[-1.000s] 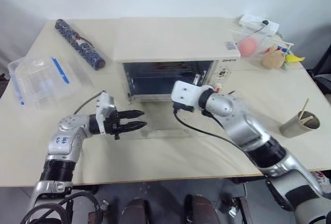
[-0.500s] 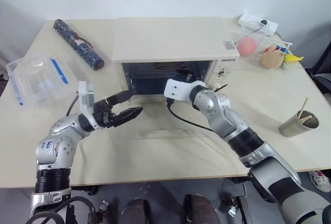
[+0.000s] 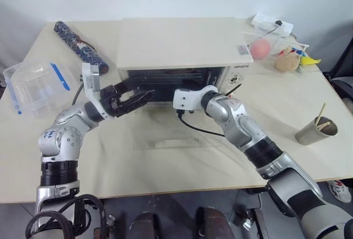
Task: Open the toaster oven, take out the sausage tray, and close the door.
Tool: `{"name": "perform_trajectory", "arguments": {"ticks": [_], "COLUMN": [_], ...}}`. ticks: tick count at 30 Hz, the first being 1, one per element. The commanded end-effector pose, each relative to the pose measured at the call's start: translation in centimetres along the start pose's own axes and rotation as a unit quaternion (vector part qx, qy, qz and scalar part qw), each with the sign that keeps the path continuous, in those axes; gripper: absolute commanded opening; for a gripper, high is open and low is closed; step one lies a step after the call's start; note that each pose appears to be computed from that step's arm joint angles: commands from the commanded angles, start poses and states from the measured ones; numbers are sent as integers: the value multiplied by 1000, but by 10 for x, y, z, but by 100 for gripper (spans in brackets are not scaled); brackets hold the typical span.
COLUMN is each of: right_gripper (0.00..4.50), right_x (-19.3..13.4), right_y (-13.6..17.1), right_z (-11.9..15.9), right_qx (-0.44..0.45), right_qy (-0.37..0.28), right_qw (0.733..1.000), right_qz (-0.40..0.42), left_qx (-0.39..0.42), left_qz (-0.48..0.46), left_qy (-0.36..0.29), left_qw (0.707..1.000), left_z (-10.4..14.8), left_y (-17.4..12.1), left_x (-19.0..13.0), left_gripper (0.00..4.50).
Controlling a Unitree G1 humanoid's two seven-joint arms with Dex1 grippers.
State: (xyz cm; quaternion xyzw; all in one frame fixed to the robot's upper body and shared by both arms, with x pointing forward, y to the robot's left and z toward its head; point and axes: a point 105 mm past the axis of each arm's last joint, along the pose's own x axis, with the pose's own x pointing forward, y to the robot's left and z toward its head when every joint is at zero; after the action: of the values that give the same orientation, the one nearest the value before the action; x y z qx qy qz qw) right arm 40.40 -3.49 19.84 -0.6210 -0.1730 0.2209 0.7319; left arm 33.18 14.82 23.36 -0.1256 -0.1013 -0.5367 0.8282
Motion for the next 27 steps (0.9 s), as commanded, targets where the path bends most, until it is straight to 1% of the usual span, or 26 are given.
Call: {"name": "perform_trajectory", "arguments": {"ticks": [1,8,14,19,27], "right_gripper": [3,3,3,3,3], "right_x": [-8,-15,-35,-53,-69], "right_y": [-8,-11,-16,-11,-12], "right_z": [13,19,20,19,26], "right_qx": [-5,-14,-16,-29,-39], "right_qy": [-27,-34,-35,-36,-43], "right_qw": [999,999,999,998,997], "right_qz": [-18,-20,-35,-38,-49], "left_qx": [17,20,20,22,24], "left_qz": [3,16,21,25,29], "left_qy": [-30,-27,-17,-12,-5], "left_qw": [999,999,999,999,999], "left_z": [18,18,16,16,15], "left_y": [4,14,20,23,28], "left_x": [4,10,10,9,9], "left_gripper": [450,450,450,450,450]}}
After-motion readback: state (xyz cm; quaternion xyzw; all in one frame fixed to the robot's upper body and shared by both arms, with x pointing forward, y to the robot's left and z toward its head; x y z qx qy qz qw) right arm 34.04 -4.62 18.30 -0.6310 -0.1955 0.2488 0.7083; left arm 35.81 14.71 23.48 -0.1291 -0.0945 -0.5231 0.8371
